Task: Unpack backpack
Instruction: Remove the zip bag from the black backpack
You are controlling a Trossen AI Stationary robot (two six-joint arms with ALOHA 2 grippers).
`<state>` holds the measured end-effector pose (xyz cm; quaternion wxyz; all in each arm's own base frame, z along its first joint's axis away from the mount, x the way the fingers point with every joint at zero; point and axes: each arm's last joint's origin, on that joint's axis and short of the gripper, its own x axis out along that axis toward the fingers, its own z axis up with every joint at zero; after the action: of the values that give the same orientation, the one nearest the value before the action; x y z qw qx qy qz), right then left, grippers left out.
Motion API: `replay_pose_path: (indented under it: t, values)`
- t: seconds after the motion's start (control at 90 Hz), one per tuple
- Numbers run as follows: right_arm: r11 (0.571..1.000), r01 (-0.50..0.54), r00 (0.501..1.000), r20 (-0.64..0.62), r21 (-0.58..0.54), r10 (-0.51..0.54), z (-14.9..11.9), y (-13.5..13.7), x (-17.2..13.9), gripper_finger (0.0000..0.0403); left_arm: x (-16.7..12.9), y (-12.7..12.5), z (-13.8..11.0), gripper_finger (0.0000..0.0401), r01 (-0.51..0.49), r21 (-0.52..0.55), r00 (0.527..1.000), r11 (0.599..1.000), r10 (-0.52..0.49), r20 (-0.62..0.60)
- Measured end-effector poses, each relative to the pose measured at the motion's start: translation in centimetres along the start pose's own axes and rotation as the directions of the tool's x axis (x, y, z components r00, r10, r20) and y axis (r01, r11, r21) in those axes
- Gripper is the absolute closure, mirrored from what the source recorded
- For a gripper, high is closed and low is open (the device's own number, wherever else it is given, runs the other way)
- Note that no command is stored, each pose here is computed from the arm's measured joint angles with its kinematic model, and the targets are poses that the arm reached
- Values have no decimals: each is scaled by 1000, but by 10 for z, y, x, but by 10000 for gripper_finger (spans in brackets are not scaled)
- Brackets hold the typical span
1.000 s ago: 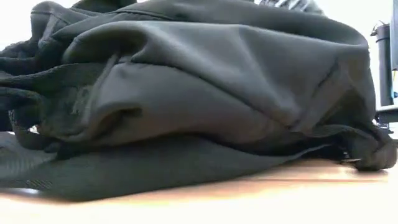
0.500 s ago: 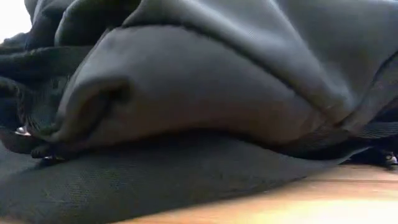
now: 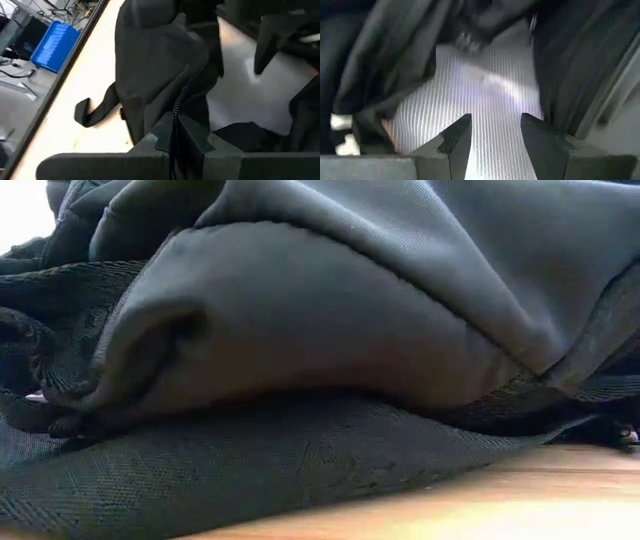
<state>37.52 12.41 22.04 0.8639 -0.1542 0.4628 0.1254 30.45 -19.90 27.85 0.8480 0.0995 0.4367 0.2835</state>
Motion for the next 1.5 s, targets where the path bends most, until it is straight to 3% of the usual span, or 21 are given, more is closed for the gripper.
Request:
replay_pose_path:
  t: [0.222,0.333,0.444,0.589,0.711,0.911,1.144,1.322,1.5]
  values:
    - [975,-222,974,41,15,221,2,8,13,245,0,7,-3,393,-64,67,998,996,65,-10]
    - [959,-280,957,68,-54,283,3,12,27,245,2,8,-2,393,-80,107,997,991,80,5]
    - [984,-148,985,73,-95,155,3,7,40,245,6,12,1,393,-101,129,995,987,101,2]
    - [996,79,991,109,-27,-76,7,-9,44,245,8,14,3,393,-139,152,990,978,135,37]
    - [992,118,974,188,38,-123,15,-14,43,245,7,16,5,393,-207,152,975,967,191,112]
    - [982,-165,955,234,-89,181,16,3,50,245,7,15,5,393,-210,161,974,964,193,116]
    - [942,-326,940,78,-76,332,-1,9,58,245,8,15,4,393,-179,162,983,970,169,77]
    - [990,-139,990,31,-11,139,-4,4,59,245,8,15,4,393,-178,157,983,971,168,74]
    - [995,70,997,-27,-64,-72,-8,5,66,243,11,13,1,393,-172,158,984,972,164,67]
